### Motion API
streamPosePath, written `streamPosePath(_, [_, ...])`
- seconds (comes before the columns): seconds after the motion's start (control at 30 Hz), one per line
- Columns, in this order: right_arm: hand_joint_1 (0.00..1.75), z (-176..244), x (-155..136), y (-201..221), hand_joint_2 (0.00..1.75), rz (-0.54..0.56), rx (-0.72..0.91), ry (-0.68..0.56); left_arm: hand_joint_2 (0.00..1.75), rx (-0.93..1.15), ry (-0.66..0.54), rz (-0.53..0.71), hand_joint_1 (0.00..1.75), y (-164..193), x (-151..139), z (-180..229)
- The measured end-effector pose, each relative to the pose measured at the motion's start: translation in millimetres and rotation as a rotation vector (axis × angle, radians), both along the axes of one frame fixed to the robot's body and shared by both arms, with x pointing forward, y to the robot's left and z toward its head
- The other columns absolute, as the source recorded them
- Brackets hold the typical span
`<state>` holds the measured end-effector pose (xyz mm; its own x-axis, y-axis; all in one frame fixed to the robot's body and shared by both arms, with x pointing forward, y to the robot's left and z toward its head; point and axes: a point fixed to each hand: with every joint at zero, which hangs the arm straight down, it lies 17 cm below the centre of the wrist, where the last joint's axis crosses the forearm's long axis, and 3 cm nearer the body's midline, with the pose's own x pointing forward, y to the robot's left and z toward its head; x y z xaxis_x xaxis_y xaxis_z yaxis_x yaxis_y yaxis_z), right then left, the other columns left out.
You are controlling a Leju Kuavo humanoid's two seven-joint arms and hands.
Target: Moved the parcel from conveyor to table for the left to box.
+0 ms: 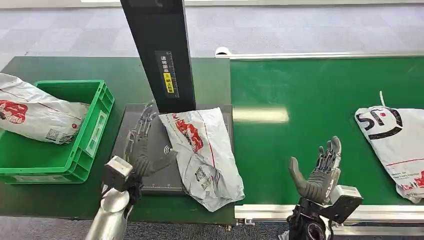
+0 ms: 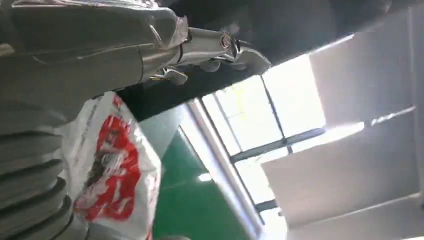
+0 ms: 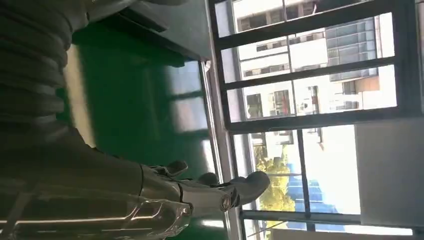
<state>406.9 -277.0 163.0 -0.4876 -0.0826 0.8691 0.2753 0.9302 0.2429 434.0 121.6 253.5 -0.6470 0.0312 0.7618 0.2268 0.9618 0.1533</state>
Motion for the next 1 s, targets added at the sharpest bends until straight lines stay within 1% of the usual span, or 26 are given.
streamPosePath(0.23, [0.00, 7, 12, 4, 1.75, 0.008, 0.004, -0.015, 1.75, 0.058, 0.094, -0.036, 0.00, -27, 14, -41])
streamPosePath(0.33, [0.00, 8, 17, 8, 1.75, 0.015, 0.007, -0.013, 1.75, 0.151, 0.171, -0.041, 0.00, -42, 25, -72])
streamPosePath(0.5, [0.00, 6, 19, 12, 1.75, 0.020, 0.013, -0.006, 1.75, 0.193, 0.226, -0.051, 0.00, -49, 34, -95])
streamPosePath(0.77, [0.00, 4, 23, 21, 1.75, 0.043, 0.014, 0.000, 1.75, 0.384, 0.326, 0.008, 0.00, -60, 50, -148])
streamPosePath(1.0, [0.00, 2, 27, 26, 1.75, 0.059, 0.013, 0.005, 1.75, 0.442, 0.381, 0.001, 0.00, -68, 53, -170])
